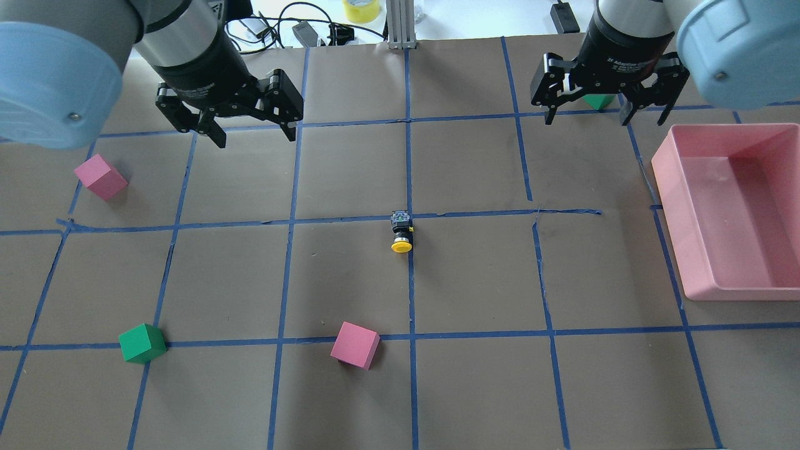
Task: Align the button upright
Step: 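Reach the left gripper to the lying button switch and grasp it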
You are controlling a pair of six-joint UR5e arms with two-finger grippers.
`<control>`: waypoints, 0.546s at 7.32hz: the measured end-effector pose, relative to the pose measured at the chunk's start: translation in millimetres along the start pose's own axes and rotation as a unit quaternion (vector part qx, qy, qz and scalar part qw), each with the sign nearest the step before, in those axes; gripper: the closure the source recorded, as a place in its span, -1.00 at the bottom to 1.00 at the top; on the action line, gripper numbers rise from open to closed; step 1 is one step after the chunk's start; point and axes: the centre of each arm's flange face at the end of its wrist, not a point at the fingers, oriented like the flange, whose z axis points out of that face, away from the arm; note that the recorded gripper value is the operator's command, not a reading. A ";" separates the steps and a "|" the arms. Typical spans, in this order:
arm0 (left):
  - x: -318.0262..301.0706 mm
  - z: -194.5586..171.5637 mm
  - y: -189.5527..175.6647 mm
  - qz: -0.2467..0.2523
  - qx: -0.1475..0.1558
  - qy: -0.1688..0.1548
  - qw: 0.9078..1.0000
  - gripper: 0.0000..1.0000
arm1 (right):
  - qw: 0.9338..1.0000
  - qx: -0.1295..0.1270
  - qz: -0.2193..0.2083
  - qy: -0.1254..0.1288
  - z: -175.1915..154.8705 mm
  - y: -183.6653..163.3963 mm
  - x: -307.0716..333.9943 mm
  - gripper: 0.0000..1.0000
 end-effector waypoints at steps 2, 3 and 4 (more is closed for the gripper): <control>18.0 51.6 23.1 -0.004 0.067 0.012 0.998 -1.00 | 1.000 -0.001 0.000 0.000 0.9 -0.1 0.0 -1.00; 23.7 77.1 36.3 -0.009 0.101 0.013 0.995 -1.00 | 1.000 -0.001 0.000 0.000 1.2 0.0 -0.1 -1.00; 28.6 105.8 51.0 -0.016 0.135 0.011 0.991 -1.00 | 1.000 -0.001 0.000 0.000 1.5 0.0 -0.1 -1.00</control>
